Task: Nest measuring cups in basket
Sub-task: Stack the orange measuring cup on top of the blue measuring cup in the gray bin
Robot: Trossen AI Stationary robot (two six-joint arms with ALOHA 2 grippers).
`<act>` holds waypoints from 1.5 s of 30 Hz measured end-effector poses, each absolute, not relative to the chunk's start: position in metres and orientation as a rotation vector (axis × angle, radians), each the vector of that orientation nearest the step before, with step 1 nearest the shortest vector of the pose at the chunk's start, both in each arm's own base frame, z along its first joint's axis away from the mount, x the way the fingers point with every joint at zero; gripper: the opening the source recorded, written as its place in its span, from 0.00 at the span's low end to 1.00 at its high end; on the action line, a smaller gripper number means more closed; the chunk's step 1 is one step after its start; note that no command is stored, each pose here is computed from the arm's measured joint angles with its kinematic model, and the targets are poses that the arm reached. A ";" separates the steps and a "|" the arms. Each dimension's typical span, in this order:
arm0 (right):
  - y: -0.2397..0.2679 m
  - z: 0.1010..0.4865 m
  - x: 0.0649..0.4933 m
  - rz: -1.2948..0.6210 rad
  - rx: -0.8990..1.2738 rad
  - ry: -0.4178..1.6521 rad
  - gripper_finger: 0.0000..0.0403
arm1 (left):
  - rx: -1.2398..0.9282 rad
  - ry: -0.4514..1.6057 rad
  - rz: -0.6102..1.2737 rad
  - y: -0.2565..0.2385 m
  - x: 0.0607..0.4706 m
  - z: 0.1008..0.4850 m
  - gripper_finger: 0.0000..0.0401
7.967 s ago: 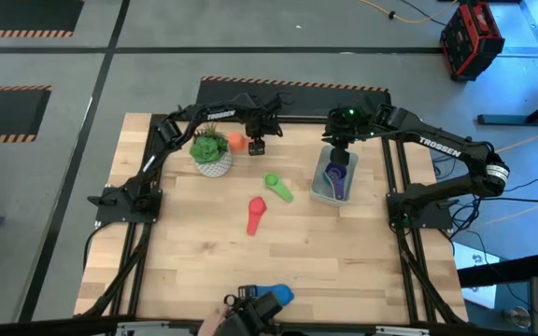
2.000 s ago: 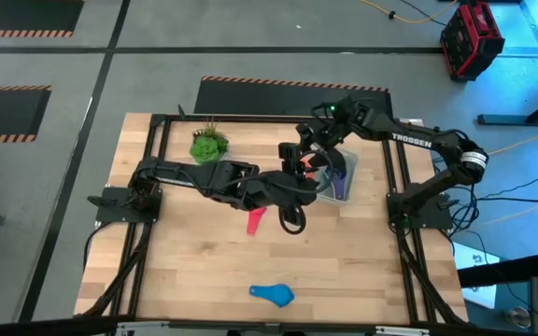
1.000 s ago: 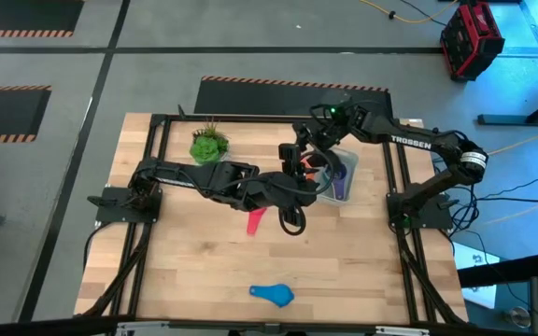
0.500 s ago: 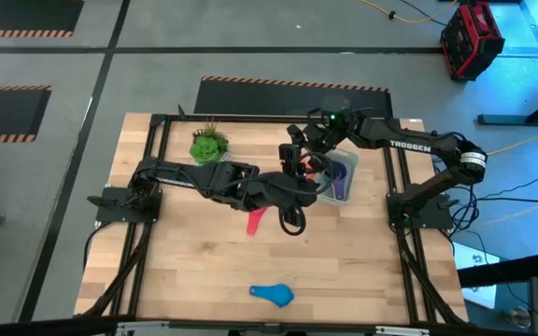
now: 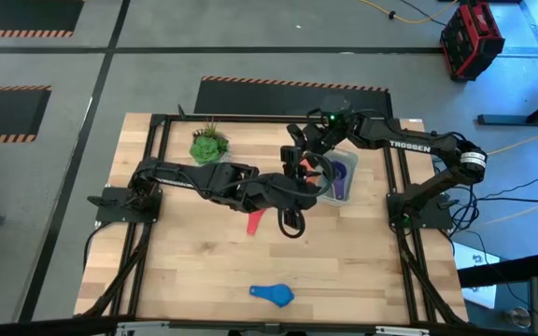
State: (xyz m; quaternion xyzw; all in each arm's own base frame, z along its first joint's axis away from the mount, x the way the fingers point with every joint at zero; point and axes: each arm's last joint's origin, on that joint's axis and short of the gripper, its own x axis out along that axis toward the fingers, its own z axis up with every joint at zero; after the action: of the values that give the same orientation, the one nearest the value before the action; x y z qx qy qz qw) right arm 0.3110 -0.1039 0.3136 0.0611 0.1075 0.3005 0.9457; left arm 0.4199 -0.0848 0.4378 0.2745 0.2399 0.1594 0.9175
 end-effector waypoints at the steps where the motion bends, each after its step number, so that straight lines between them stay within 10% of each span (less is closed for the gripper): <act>1: -0.104 0.314 0.311 0.606 0.126 0.220 0.12 | 0.567 0.495 0.325 -0.085 0.420 0.438 0.35; 26: -0.120 0.313 0.306 0.523 0.155 0.235 0.07 | 0.556 0.499 0.306 -0.083 0.420 0.437 0.36; 45: -0.172 0.290 0.272 0.168 0.212 0.443 0.07 | 0.543 0.684 0.301 -0.067 0.392 0.438 0.57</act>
State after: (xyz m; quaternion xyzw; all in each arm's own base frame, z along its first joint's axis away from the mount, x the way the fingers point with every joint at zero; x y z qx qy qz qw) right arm 0.2722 -0.1718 0.2900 0.1049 0.2188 0.0829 0.9666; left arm 0.3918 -0.0669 0.4376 0.2621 0.3298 0.1452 0.8952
